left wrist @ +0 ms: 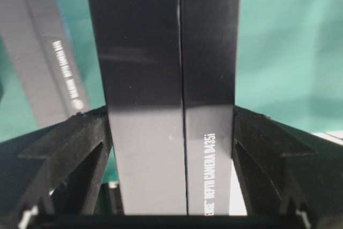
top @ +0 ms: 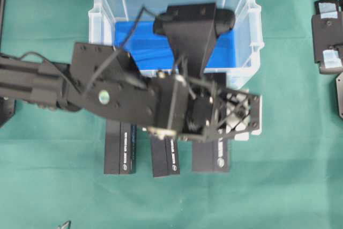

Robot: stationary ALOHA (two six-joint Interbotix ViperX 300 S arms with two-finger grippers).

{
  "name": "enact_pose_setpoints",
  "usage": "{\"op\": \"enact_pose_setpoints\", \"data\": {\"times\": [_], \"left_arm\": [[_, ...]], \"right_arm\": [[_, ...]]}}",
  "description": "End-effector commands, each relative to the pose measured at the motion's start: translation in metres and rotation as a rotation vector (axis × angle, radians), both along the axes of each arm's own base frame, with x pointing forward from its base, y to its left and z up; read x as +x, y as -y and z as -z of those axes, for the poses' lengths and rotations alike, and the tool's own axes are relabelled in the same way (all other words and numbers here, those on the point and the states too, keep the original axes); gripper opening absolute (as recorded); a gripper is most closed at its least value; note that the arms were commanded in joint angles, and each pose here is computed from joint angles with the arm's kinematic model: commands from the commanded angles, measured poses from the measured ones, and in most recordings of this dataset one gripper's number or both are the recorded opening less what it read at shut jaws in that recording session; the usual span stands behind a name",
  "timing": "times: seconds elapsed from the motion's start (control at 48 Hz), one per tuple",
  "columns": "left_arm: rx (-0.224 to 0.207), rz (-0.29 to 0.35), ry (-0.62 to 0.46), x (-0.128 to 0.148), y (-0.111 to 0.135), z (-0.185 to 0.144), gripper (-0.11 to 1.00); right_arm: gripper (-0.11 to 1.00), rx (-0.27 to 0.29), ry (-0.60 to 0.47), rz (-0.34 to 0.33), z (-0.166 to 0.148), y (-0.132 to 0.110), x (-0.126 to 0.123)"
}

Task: Take the box out of the case with the left arm.
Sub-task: 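Swing the held box out to the table right of the middle box, then lower the box onto the table and open the left gripper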

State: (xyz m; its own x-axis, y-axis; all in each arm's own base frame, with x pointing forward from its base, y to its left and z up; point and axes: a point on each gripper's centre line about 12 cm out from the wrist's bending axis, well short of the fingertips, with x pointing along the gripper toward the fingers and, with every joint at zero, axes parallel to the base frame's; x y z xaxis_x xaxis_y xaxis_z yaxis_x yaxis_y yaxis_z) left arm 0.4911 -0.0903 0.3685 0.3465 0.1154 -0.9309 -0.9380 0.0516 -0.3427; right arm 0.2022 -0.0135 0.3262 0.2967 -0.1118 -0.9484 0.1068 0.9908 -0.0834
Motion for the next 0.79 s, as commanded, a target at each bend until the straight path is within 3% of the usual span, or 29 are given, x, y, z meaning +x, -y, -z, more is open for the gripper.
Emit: {"op": "enact_pose_setpoints", "data": {"times": [0.0, 0.229, 0.604, 0.771], "left_arm": [[-0.008, 0.011, 0.039, -0.016, 0.008, -0.02, 0.65], [0.028, -0.013, 0.029, -0.017, 0.003, 0.018, 0.65], [-0.026, -0.045, 0.12, -0.004, 0.001, 0.08, 0.65], [-0.032, -0.042, 0.108, 0.007, 0.003, 0.1, 0.65]], "right_arm": [[0.0, -0.001, 0.012, 0.003, -0.003, 0.0, 0.001], [0.0, -0.003, 0.014, 0.003, -0.003, 0.001, 0.001], [0.0, -0.001, 0.006, 0.004, -0.001, 0.0, 0.001], [0.0, 0.0, 0.005, 0.006, -0.001, 0.0, 0.0]]}}
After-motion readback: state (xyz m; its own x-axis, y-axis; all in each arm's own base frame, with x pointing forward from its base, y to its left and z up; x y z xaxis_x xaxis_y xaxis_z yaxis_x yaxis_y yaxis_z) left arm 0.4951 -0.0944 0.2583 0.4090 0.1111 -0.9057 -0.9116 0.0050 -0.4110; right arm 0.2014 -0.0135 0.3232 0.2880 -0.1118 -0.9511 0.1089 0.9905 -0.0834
